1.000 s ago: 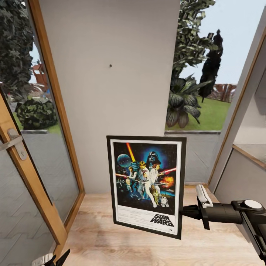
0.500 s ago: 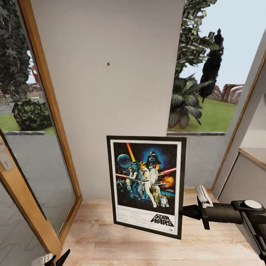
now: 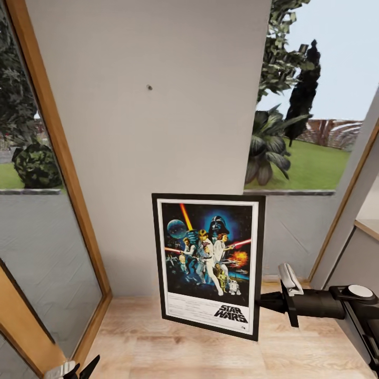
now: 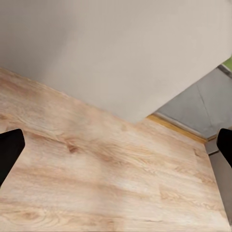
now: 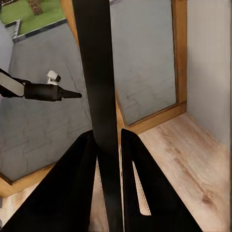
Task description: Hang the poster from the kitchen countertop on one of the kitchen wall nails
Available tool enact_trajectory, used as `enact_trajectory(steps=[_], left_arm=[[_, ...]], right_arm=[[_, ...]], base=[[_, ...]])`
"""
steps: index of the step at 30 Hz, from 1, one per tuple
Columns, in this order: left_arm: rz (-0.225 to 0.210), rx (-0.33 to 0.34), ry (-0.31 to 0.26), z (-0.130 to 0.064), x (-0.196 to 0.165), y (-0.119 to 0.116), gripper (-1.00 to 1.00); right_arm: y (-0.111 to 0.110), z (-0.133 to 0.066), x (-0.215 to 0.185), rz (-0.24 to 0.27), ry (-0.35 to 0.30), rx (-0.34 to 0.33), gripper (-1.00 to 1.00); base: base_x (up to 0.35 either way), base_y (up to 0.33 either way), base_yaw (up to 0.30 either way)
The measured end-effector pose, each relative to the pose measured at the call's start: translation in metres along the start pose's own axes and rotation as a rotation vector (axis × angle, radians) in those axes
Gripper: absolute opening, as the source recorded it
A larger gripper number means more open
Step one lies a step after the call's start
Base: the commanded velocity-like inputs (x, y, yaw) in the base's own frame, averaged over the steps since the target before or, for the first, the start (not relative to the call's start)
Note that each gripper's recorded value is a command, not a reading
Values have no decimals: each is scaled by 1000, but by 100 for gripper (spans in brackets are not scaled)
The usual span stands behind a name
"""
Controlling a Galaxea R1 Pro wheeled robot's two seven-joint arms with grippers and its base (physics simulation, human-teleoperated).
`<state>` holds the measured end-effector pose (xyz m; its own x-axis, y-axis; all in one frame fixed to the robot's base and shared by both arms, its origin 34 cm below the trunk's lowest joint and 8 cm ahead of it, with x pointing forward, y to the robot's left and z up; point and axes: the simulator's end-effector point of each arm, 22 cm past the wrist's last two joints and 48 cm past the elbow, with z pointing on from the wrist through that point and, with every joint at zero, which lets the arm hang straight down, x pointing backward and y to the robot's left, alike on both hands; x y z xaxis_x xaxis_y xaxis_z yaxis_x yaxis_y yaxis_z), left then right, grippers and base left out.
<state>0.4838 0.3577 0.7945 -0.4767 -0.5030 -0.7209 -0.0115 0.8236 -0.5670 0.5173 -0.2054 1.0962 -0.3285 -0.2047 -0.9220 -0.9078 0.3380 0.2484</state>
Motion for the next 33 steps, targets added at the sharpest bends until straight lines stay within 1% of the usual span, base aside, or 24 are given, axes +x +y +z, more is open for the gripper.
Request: enact_trajectory(steps=[14,19,22,23,24,25,28,31,33], left_arm=[[0,0,0,0,0,0,100],[0,-1,1,0,0,0,100],[-10,0,11,-2,8,-1,100],[-22,-20,47,-18,31,6,100],[-26,-24,49,-20,33,7,100],[-27,-28,53,-22,35,8,100],[-28,-29,52,-22,35,9,100],[-28,-31,52,-23,35,9,100],[-28,-31,53,-23,35,10,100]], right_arm=[[0,1,0,-1,-1,-1,-100],[0,2,-1,0,-4,-3,-100],[3,6,-3,3,-16,-14,-100],[11,23,-12,10,-58,-41,-100],[14,29,-17,11,-75,-50,-100],[19,41,-36,41,-111,-72,-100],[20,46,-58,52,-134,-86,-100],[20,52,-99,29,-173,-106,-100],[20,54,-115,26,-182,-115,-100]], base=[[332,0,0],[121,0,0],[3,0,0],[0,0,0],[0,0,0],[0,0,0],[0,0,0],[0,0,0],[0,0,0]])
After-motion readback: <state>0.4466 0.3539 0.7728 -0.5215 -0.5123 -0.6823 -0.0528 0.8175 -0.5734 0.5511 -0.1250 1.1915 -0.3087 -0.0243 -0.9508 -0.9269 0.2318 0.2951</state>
